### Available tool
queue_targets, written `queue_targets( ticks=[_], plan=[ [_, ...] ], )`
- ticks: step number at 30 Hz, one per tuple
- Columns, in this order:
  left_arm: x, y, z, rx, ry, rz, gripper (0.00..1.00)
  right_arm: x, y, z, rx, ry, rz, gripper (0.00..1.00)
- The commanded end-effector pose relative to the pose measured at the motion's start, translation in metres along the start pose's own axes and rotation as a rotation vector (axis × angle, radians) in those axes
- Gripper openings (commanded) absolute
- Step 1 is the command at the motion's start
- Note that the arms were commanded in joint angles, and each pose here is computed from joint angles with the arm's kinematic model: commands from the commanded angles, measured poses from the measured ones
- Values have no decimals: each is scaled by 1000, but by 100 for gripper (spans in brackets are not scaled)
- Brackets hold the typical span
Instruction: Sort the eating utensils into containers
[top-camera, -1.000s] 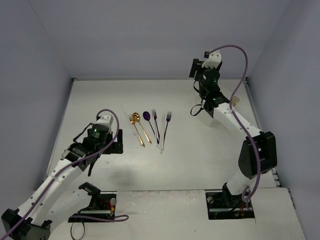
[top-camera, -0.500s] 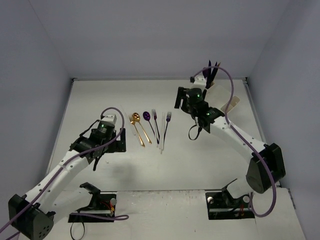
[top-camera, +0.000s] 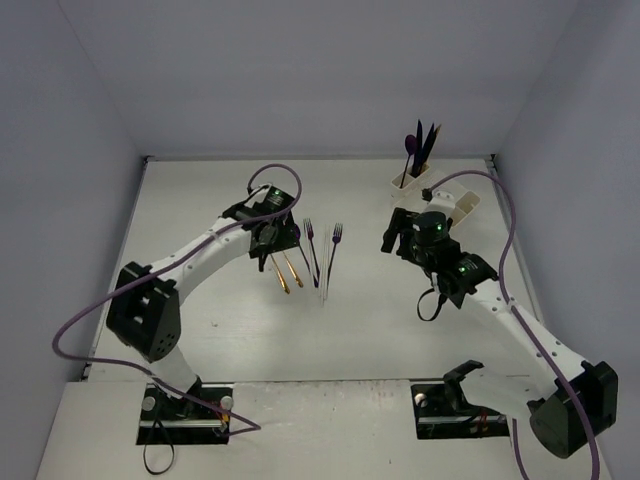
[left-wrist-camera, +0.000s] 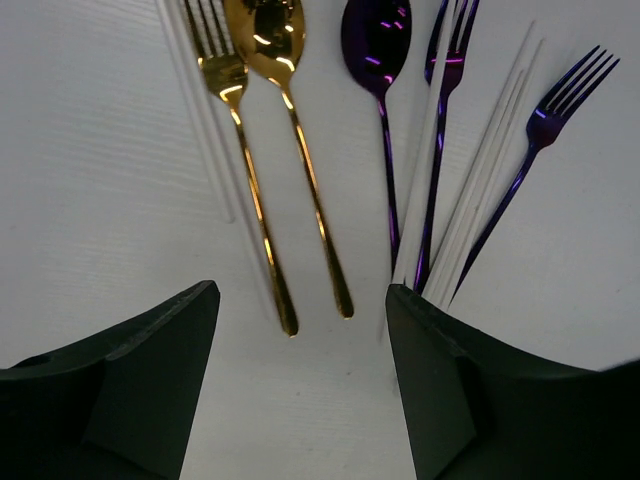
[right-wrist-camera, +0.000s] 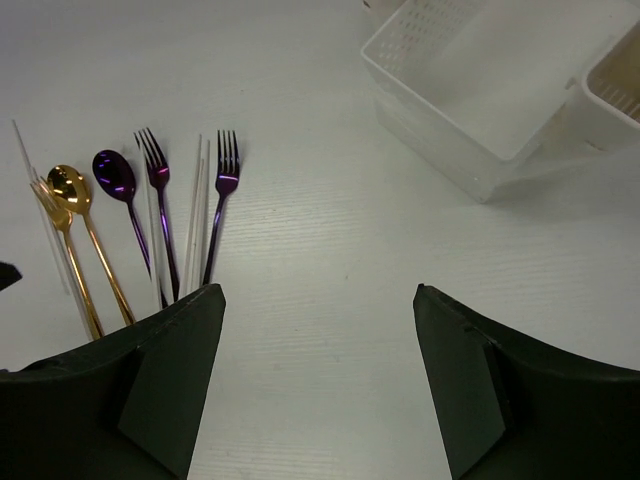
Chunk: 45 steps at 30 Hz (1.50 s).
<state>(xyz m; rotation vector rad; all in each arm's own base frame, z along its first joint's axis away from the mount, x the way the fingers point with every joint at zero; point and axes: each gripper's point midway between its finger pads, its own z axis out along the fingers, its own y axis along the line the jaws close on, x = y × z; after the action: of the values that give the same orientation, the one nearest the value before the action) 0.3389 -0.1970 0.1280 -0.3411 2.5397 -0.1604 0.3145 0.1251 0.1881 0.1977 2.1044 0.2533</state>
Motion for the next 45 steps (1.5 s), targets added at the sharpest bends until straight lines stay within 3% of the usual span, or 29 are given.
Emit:
queue_targets(
  ticks=[1, 8, 32, 37, 40, 42, 45],
  plan=[
    [-17, -27, 15, -46, -51, -77, 59, 9, -13, -13, -27, 35, 27, 74],
    [-17, -35, 53, -133, -30, -87, 48, 21, -26, -31, -58, 50, 56, 74],
    [-4, -15, 107, -261, 42, -113, 42, 50, -25, -38, -125, 125, 18, 74],
    [-1, -11, 112, -275, 52, -113, 26, 50, -24, -38, -126, 131, 13, 75],
    [-1, -11, 110, -270, 52, -111, 7, 48, -24, -38, -126, 126, 7, 75],
    [-8, -13, 104, -258, 36, -98, 0, 46, -23, -38, -127, 123, 4, 75],
    [-30, -20, 82, -227, -31, -75, 0, 41, -20, -37, -133, 118, -2, 75]
  ],
)
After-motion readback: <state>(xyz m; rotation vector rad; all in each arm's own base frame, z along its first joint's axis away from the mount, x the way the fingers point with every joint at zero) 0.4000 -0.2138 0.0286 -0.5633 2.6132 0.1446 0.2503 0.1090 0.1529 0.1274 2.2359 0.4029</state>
